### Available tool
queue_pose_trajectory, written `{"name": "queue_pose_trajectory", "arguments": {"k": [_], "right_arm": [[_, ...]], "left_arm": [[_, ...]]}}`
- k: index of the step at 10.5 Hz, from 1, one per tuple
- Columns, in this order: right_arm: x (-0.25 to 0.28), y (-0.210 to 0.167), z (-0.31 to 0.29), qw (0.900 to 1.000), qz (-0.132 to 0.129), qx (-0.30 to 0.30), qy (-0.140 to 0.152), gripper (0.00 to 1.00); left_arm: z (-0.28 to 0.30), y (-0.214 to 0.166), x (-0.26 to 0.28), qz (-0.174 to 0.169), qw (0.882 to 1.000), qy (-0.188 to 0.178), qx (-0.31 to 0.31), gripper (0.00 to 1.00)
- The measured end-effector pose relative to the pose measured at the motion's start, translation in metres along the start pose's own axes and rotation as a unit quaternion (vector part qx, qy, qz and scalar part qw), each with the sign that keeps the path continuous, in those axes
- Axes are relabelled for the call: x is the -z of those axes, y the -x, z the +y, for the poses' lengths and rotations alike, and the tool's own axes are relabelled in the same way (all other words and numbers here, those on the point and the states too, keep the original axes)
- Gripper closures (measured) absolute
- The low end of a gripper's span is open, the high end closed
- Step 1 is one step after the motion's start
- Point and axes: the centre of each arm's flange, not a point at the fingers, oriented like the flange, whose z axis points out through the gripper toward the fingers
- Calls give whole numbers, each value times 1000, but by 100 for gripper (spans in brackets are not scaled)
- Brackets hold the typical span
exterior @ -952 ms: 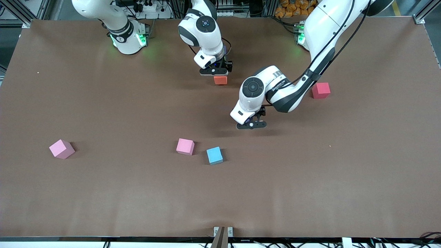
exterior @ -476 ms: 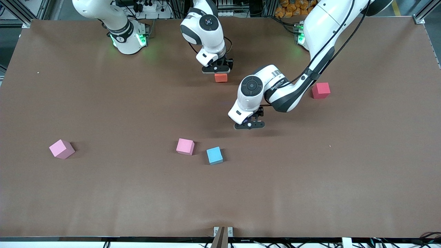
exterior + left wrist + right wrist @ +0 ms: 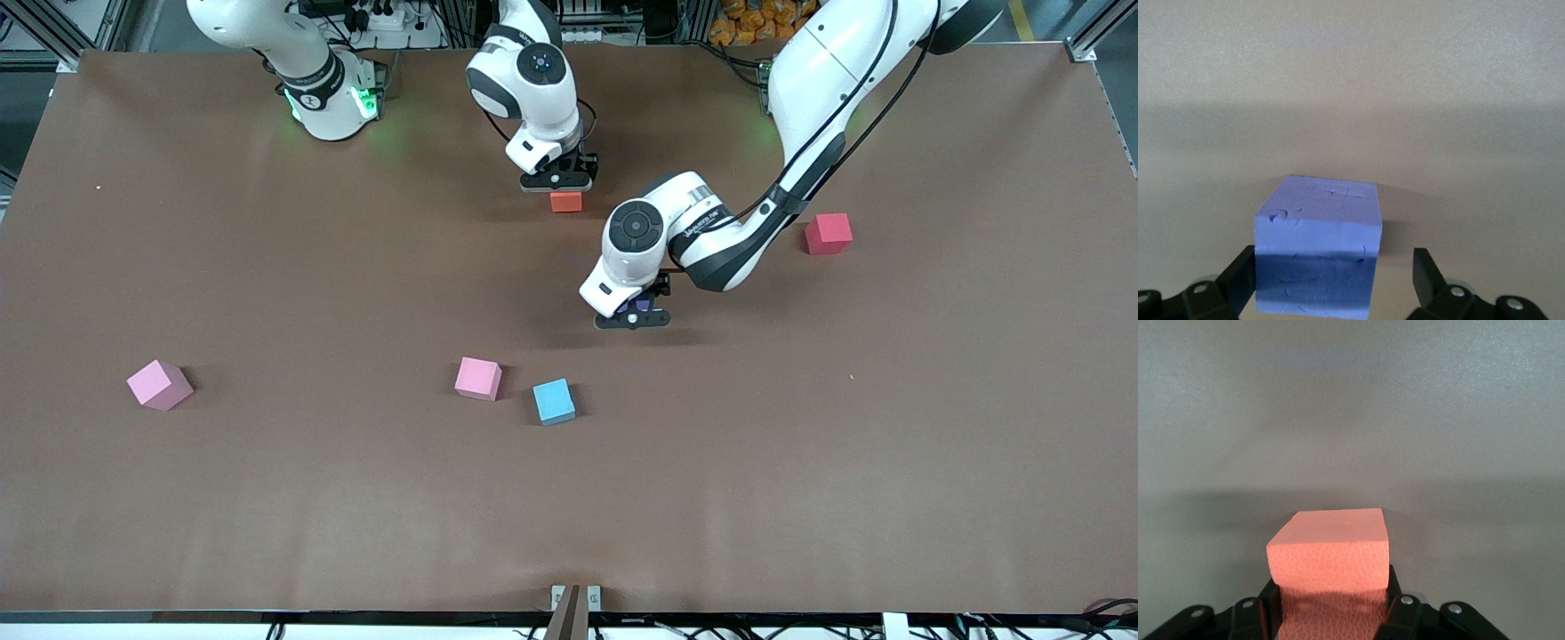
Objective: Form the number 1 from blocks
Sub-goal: 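Place the orange cube below the green cube with the right gripper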
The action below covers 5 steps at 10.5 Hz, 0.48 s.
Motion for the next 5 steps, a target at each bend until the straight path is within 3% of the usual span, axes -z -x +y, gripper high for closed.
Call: {"name": "queue_pose_trajectory", "arguments": {"k": [2,3,5], "right_arm": [[0,0,0,1000,0,0,0,33],[1,-1,0,1000,1,-1,-1,22],[11,-10,-1,1000,6,-10,-9,0]], "left_arm": [[0,-1,1,1,1000,1,1,28],[1,-2,3,2,1000,2,1,37],[1,-3,3,3,1000,2,2,40]]}}
